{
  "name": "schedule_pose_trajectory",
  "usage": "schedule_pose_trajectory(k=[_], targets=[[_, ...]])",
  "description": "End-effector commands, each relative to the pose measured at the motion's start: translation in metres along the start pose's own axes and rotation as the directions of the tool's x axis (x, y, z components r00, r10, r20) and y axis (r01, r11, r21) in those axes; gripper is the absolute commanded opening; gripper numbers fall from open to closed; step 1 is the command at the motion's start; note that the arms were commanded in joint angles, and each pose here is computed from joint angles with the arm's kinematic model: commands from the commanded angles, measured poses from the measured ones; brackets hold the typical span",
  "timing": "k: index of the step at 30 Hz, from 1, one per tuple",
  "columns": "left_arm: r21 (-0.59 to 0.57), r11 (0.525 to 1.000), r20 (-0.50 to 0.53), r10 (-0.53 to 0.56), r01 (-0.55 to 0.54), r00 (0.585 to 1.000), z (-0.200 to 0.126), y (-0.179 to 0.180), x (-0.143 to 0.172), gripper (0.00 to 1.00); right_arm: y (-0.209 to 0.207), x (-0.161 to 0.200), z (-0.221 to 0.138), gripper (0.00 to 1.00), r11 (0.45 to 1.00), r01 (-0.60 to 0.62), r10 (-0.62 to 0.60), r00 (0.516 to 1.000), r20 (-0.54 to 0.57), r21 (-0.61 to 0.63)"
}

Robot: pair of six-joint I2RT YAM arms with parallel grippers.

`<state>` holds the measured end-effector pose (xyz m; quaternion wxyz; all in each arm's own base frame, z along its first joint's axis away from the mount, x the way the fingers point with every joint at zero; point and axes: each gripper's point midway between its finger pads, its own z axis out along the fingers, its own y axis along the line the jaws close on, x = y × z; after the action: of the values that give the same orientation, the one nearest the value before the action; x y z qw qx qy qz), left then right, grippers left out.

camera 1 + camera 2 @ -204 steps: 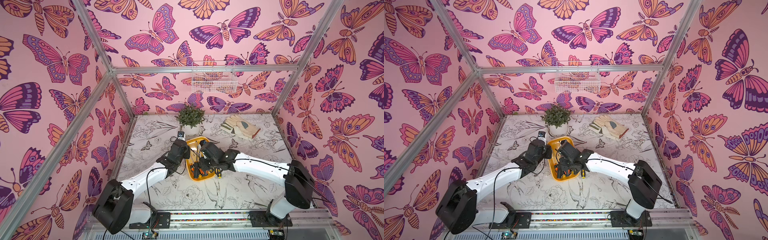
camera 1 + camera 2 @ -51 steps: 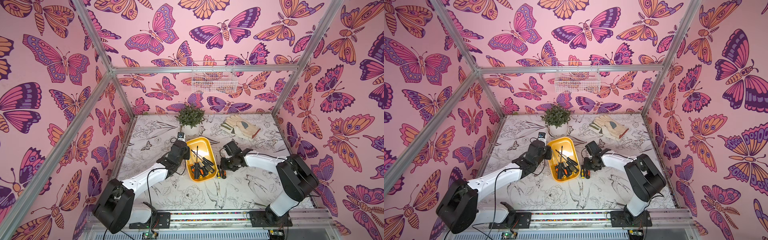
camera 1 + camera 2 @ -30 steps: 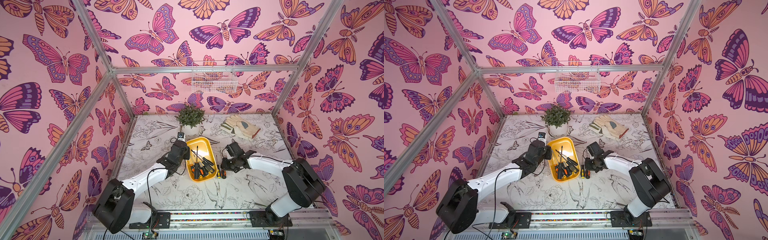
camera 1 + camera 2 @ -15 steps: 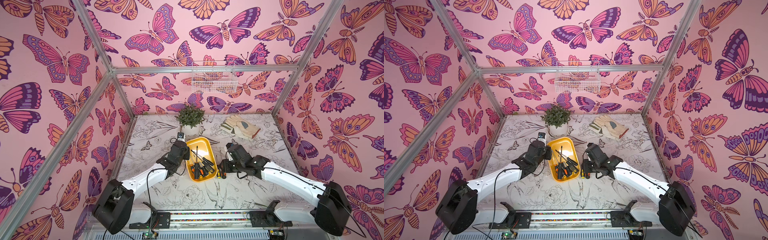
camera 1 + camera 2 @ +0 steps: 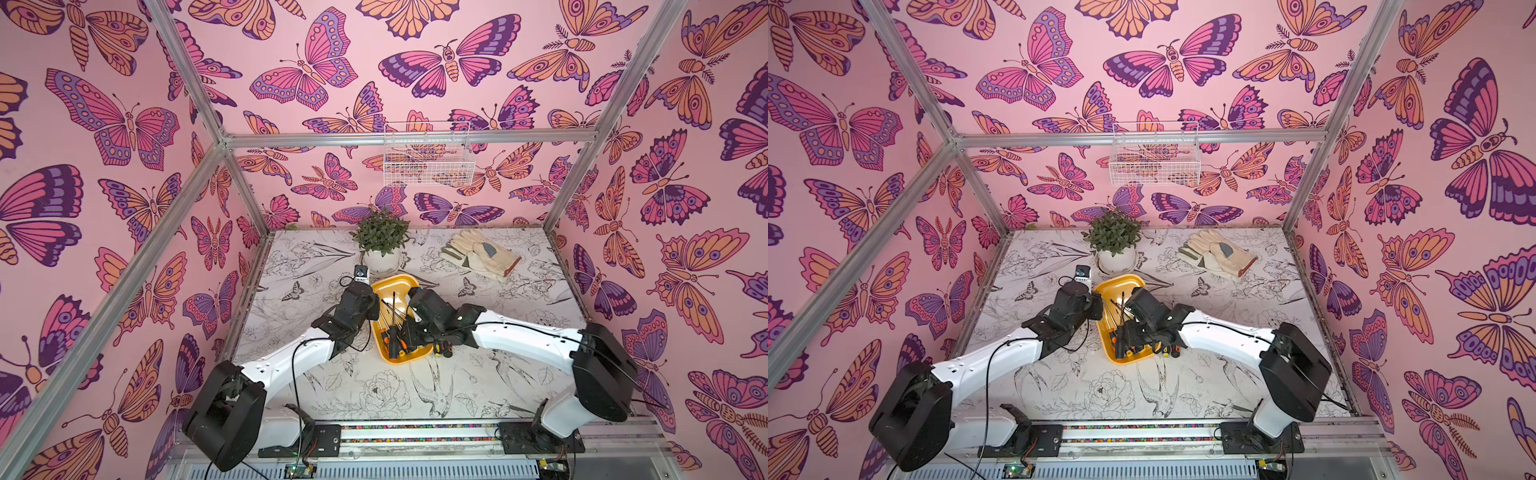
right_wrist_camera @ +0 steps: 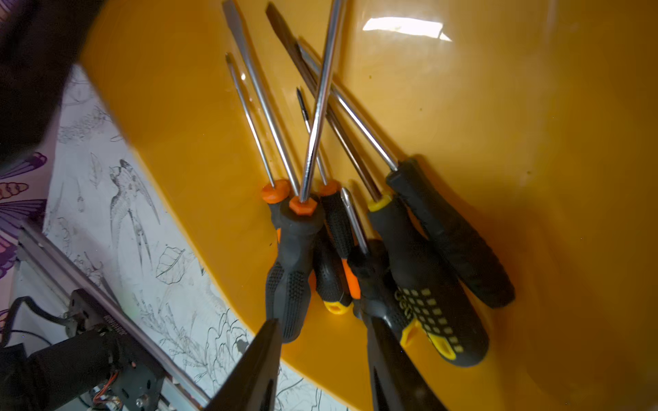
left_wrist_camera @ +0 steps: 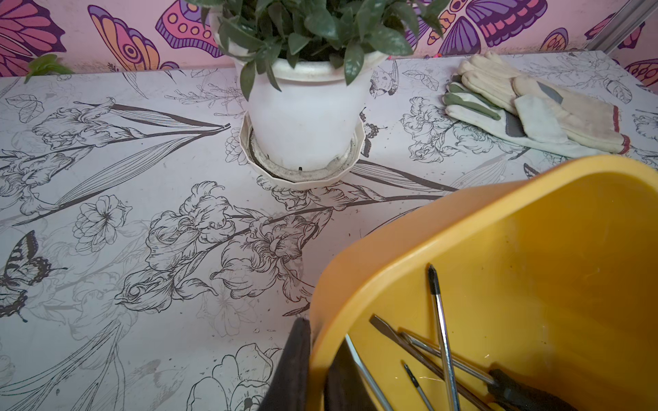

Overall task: Take out the screwdriver from the storage box
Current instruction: Pick up the screwdriver from the storage box.

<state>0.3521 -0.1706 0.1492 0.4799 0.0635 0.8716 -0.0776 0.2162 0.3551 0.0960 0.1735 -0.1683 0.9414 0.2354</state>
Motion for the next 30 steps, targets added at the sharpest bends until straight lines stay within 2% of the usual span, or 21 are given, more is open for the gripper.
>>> schedule_pose_trajectory(k=[1, 19, 30], targets=[[-0.016, 0.999, -0.05, 0.043, -0.044, 0.998, -0.002, 0.005, 0.019, 0.0, 0.017, -0.012, 0.002, 0.44, 0.999, -0.003, 0.004, 1.0, 0.018, -0.047], [-0.01, 0.999, -0.047, 0.044, -0.045, 0.998, -0.005, 0.005, 0.019, 0.0, 0.028, -0.019, 0.034, 0.44, 0.998, 0.003, -0.005, 1.0, -0.028, -0.058], [-0.007, 0.999, -0.047, 0.046, -0.047, 0.998, -0.004, 0.004, 0.017, 0.0, 0.019, -0.015, 0.05, 0.44, 0.999, -0.005, 0.003, 0.998, -0.062, -0.033]])
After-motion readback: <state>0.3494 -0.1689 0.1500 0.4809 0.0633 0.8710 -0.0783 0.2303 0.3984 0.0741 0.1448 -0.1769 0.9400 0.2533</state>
